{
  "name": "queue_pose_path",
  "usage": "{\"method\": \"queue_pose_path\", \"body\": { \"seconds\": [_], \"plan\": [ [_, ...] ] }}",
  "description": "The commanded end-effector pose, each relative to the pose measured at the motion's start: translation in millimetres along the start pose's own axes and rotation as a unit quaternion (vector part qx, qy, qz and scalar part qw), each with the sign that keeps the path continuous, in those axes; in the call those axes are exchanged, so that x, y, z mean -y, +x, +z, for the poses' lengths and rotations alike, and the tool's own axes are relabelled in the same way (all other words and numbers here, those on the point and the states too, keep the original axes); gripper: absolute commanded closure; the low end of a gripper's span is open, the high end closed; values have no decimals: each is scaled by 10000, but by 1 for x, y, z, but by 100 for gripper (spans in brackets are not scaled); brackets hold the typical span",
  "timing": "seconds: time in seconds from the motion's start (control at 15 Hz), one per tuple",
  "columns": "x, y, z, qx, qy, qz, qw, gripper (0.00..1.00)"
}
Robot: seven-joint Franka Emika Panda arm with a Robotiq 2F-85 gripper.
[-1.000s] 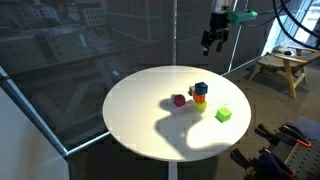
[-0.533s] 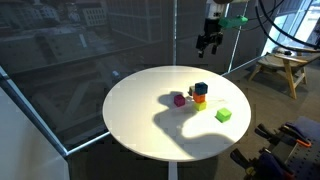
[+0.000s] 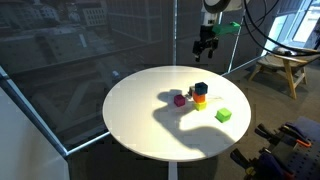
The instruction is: Place the blue block on the table
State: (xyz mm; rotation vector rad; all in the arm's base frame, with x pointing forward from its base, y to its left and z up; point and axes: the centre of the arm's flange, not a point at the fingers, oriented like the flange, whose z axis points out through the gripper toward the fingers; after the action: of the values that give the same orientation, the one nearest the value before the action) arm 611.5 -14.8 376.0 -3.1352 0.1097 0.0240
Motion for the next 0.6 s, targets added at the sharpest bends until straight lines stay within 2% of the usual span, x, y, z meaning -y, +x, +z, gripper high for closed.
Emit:
{"method": "queue_pose_path", "body": {
  "seconds": [0.0, 0.53],
  "plan": [
    [-4, 16, 10, 17, -45, 67, 10000, 0],
    [-6, 18, 51, 292, -87, 74, 9995, 0]
  ]
}}
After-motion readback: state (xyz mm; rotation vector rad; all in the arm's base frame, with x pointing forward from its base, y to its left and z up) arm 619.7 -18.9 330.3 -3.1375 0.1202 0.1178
